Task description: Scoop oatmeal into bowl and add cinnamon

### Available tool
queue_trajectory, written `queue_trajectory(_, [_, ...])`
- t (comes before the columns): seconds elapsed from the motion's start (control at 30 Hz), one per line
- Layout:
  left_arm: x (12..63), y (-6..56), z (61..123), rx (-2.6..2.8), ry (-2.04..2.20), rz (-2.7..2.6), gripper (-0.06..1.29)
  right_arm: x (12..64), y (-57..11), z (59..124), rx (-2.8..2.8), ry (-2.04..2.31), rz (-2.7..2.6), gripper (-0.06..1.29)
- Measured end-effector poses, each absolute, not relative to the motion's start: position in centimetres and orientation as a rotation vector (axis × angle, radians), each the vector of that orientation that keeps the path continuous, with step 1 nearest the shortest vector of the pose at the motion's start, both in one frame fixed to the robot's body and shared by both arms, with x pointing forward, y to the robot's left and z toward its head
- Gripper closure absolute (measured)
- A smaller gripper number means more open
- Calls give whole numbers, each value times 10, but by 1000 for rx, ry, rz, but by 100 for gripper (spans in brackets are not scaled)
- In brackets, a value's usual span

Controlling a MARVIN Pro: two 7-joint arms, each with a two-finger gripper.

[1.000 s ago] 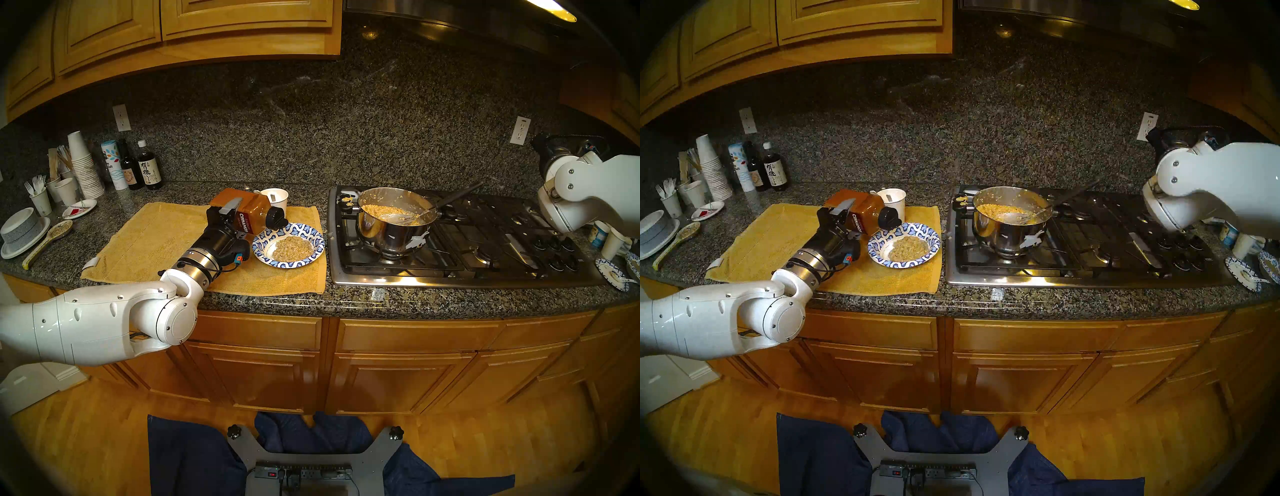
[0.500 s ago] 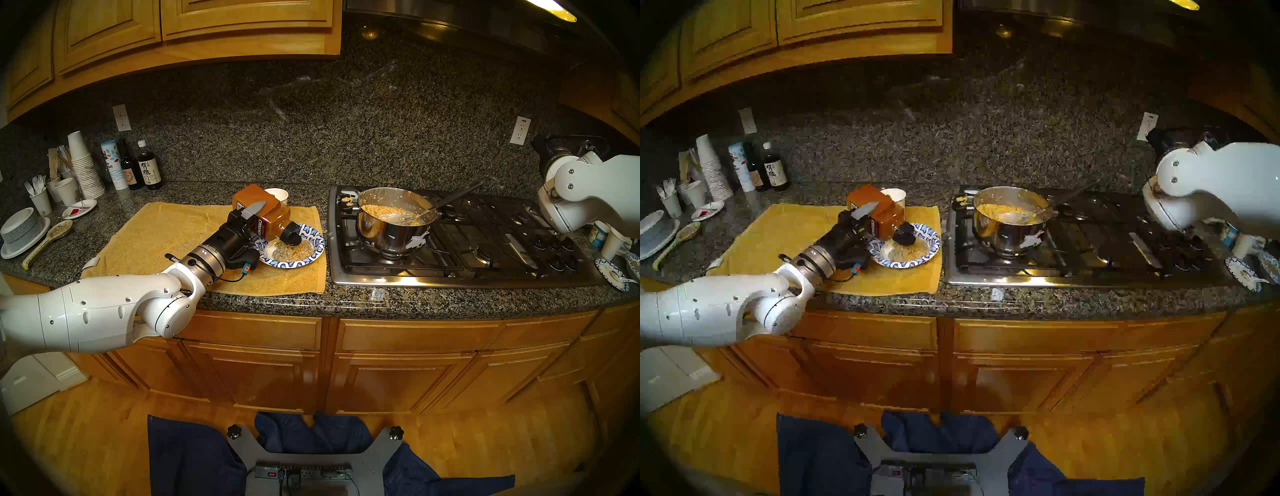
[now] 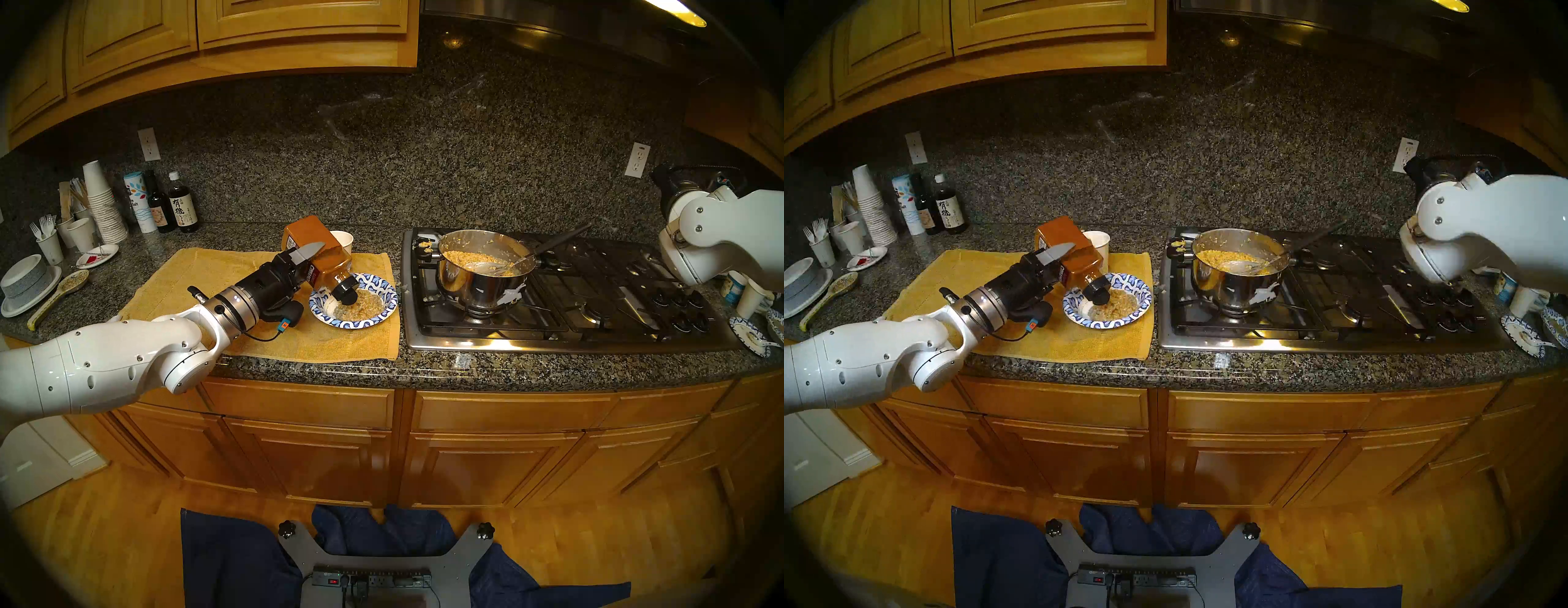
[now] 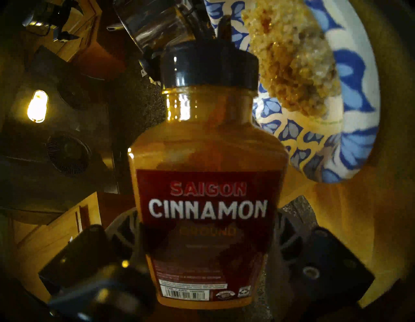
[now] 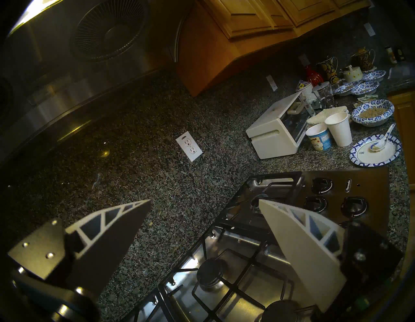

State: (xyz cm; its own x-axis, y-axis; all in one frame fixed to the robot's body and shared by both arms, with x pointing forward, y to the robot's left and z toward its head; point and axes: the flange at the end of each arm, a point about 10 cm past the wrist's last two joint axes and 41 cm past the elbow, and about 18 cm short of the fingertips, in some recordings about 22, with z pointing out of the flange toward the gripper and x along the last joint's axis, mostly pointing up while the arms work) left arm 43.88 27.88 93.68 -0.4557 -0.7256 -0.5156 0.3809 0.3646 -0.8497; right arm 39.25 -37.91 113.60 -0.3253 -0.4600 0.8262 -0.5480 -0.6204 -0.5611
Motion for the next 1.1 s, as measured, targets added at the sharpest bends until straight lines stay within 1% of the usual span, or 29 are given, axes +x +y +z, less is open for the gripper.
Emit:
queue_trajectory(0.23, [443,270,952,-253,1522,-1376,54,392,-379,1136,1786,-1338,2119,-1])
queue_trajectory(0.5, [451,276,953,-219,1496,-1366,54,393,-379,1137,1785,-1335,2123,-1])
queue_trajectory(0.8, [456,287,938,-183,1511,-1328,54,393,-378,1138,1785,-1326,2133,-1])
queue_trajectory(1.1, [448,276,913,-140,1578,-1333,54,393,-377,1139,1783,-1317,2145,-1])
